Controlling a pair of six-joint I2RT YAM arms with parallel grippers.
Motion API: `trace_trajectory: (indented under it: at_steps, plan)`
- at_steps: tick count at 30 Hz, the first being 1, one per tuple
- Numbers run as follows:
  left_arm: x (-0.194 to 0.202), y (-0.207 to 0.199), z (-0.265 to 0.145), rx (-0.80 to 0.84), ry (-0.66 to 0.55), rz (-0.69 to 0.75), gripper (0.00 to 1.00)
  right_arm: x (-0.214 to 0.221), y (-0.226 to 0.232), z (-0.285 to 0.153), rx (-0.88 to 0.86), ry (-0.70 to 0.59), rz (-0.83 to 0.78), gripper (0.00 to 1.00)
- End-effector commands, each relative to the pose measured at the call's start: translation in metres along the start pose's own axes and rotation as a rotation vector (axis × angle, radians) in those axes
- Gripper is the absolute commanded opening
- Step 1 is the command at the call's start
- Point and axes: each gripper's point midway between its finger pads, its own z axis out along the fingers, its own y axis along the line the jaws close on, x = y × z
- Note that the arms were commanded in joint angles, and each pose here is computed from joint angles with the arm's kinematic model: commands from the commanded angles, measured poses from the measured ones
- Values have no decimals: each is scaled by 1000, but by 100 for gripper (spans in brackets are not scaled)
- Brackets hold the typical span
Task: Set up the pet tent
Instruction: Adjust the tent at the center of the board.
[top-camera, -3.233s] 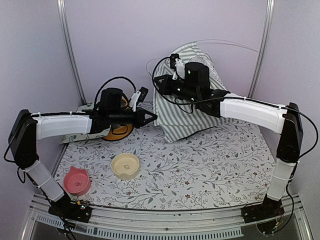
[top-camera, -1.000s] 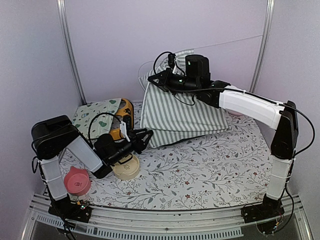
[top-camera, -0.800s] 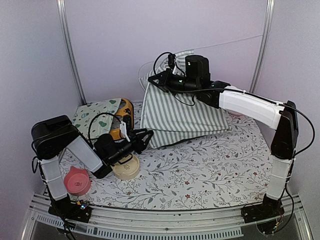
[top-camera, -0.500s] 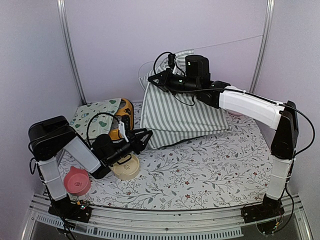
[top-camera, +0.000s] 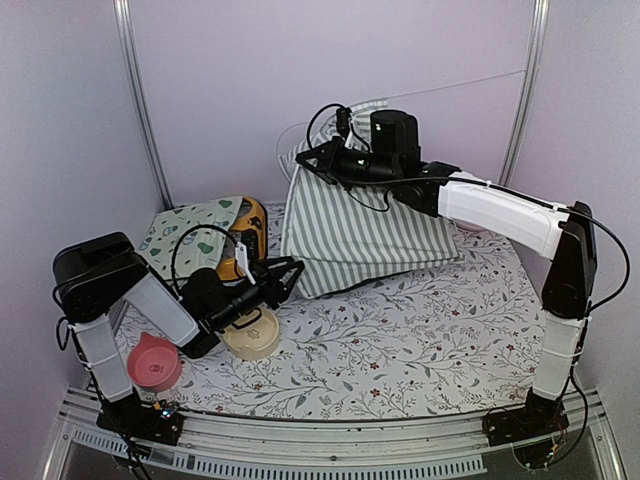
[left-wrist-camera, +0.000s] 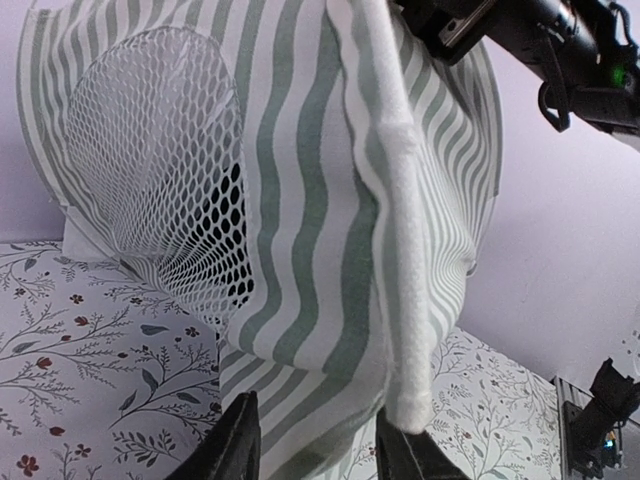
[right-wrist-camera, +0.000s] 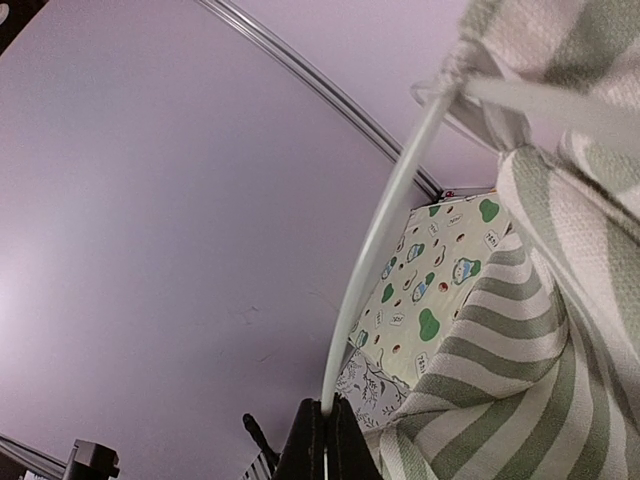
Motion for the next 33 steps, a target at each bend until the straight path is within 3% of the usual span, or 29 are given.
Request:
trace_trajectory:
  at_steps: [1, 10, 15, 19, 23, 33]
  plan:
    - [-59, -31, -5, 110, -225, 30, 41, -33, 28, -17, -49, -101, -22, 0]
    - [-70, -35, 2, 118, -246, 43, 40, -31, 26, -17, -43, -94, -19, 0]
    - [-65, -35, 7, 121, -227, 43, 32, -31, 25, -17, -38, -95, -21, 0]
    - [-58, -31, 5, 110, -208, 37, 21, -32, 25, -18, -37, -99, -26, 0]
    - [-52, -29, 0, 100, -192, 38, 0, -33, 22, -19, -19, -105, -34, 0]
    - [-47, -24, -15, 46, -136, 110, 0, -29, 5, -25, 90, -78, -180, 0]
